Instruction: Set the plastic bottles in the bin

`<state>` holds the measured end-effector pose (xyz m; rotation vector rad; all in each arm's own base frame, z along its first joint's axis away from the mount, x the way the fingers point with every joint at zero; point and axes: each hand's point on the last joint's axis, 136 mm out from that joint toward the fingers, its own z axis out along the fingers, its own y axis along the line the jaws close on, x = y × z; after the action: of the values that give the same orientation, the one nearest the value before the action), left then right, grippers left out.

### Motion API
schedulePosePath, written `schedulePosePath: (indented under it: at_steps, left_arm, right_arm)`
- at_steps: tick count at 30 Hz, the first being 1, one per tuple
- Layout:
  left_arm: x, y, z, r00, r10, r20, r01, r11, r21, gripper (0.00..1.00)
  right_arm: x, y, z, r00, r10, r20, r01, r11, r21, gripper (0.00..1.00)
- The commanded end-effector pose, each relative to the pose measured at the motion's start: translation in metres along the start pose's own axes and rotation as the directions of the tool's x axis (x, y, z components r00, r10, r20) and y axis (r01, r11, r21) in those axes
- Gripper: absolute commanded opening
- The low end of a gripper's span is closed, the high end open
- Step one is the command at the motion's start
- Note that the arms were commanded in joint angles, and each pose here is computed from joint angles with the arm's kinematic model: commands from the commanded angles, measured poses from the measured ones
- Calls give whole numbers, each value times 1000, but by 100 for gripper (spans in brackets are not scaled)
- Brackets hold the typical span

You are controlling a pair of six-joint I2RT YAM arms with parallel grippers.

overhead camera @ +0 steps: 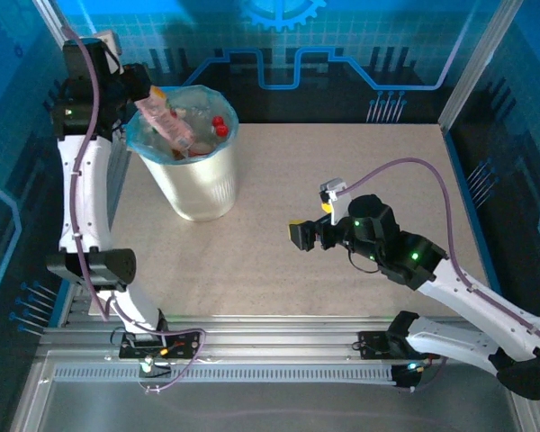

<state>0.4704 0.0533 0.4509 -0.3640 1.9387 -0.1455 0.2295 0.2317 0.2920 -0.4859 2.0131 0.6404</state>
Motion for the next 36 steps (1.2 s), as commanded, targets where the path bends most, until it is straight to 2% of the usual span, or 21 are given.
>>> schedulePosePath:
  at_steps: [1,6,11,14,20,23,32,36]
  left_arm:
    - [-4,18,-8,999,-48,-3,48,999,-17,0]
    - [27,32,18,992,-69,-109,67,998,-17,0]
    - [61,15,39,966,-108,-235,129,989,78,0]
    - [79,0,49,958,-50,-282,81,992,99,3]
    - [112,-7,77,911,-26,-412,72,993,97,8]
    - [125,-6,91,892,16,-452,23,997,79,12]
    - [173,-16,120,813,134,-567,-110,991,76,15]
    - [178,-22,123,807,148,-571,-117,989,91,33]
  right_arm:
    - [-6,3,-1,1000,10,6,-10,1000,3,100]
    - [3,0,6,1000,17,-24,-16,1000,21,100]
    - [7,-2,12,999,31,-43,-30,999,34,100]
    - [11,-3,15,998,38,-59,-35,999,40,100]
    - [17,-6,19,995,51,-89,-46,997,62,100]
    - [22,-9,21,993,54,-108,-46,996,76,100]
    - [29,-15,26,989,57,-139,-41,993,114,100]
    - [31,-17,30,986,62,-155,-41,990,131,100]
